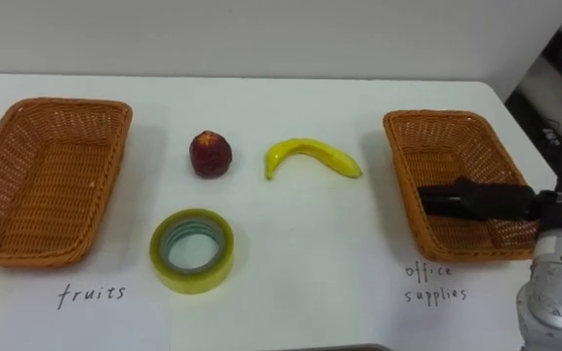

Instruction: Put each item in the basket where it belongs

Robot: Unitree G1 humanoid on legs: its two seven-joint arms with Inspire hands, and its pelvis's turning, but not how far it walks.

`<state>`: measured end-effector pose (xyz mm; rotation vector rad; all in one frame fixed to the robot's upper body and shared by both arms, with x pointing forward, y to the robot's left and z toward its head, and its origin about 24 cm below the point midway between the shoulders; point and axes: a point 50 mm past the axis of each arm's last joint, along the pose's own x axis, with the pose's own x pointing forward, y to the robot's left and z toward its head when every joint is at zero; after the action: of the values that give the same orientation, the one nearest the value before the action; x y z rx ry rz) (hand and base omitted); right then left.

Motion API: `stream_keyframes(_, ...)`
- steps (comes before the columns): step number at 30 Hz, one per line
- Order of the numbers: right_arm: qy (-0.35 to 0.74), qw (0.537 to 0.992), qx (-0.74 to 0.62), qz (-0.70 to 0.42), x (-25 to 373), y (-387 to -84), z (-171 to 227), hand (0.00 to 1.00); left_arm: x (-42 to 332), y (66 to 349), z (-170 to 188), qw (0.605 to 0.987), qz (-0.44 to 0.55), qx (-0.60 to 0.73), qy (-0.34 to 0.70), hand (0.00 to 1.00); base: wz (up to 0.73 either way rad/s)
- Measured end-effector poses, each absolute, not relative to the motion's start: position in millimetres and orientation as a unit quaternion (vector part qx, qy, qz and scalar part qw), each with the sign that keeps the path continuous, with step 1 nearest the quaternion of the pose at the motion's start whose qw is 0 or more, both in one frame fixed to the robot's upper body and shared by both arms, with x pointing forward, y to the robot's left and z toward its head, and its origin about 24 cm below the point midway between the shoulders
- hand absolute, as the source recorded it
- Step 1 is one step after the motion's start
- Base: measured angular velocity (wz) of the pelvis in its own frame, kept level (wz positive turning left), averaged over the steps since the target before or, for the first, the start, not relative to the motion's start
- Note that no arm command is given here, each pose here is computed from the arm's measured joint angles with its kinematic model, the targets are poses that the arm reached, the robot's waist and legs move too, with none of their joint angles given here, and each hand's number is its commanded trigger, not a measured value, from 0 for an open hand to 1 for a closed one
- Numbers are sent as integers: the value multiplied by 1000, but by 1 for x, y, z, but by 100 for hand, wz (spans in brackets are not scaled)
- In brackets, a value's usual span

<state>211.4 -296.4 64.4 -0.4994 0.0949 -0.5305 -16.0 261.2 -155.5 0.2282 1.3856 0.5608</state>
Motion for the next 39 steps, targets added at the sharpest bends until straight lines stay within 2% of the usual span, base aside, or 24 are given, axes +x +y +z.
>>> stream_keyframes(27, 46, 938, -241, -246, 212, -294, 65, 0, -15, 261, -155, 729, 253, 106, 627, 0, 0)
stream_keyframes(39, -50, 946, -242, -210, 229, -267, 102, 0, -6, 261, -155, 739, 248, 110, 617, 0, -1)
